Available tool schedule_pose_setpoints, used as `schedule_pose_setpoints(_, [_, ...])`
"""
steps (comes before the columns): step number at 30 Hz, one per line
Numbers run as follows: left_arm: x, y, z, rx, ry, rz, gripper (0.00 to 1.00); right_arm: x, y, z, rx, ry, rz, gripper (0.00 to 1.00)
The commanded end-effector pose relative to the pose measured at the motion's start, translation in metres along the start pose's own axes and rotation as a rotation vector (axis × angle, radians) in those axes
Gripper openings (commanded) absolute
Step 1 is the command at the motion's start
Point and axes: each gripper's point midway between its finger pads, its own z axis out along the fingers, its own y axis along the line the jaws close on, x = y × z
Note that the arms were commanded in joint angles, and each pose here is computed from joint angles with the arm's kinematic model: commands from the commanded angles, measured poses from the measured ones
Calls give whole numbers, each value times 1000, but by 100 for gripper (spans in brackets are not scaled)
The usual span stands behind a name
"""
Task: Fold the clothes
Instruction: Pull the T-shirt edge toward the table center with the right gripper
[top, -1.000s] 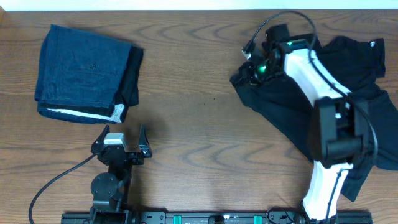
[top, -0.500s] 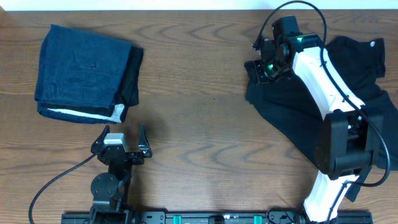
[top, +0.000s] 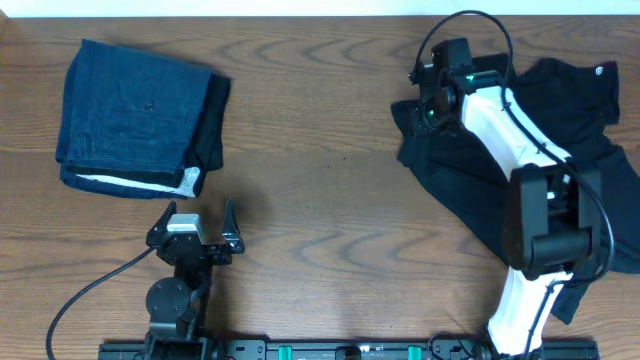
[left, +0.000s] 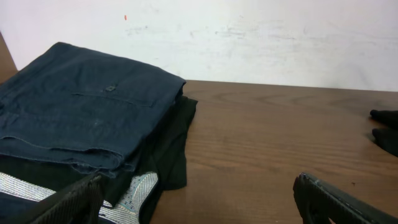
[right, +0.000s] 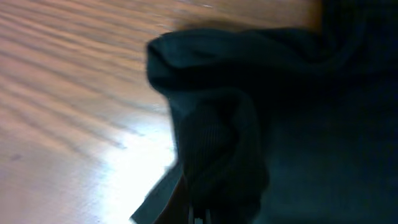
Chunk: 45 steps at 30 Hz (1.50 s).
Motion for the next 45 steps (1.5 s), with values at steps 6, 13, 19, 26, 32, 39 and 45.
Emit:
schedule_pose_setpoints(6, [17, 3, 1, -13, 49, 20, 98, -2, -22, 11, 107, -12, -9, 45])
schedule_pose_setpoints(13, [17, 3, 1, -13, 49, 20, 98, -33, -12, -30, 98, -105, 27, 80])
schedule_pose_setpoints(19, [17, 3, 1, -13, 49, 20, 98, -30, 28, -79, 2, -120, 43, 72])
schedule_pose_setpoints(26, [17, 3, 1, -13, 49, 20, 98, 14, 66, -70, -4, 44, 141, 57])
schedule_pose_setpoints(32, [17, 3, 1, -13, 49, 20, 98, 37, 47, -41, 223, 99, 226, 54])
schedule_pose_setpoints(39, [17, 3, 1, -13, 49, 20, 98, 52, 37, -10, 269, 163, 267, 52])
schedule_pose_setpoints(45, [17, 3, 1, -13, 49, 20, 98, 62, 33, 12, 286, 210, 275, 51])
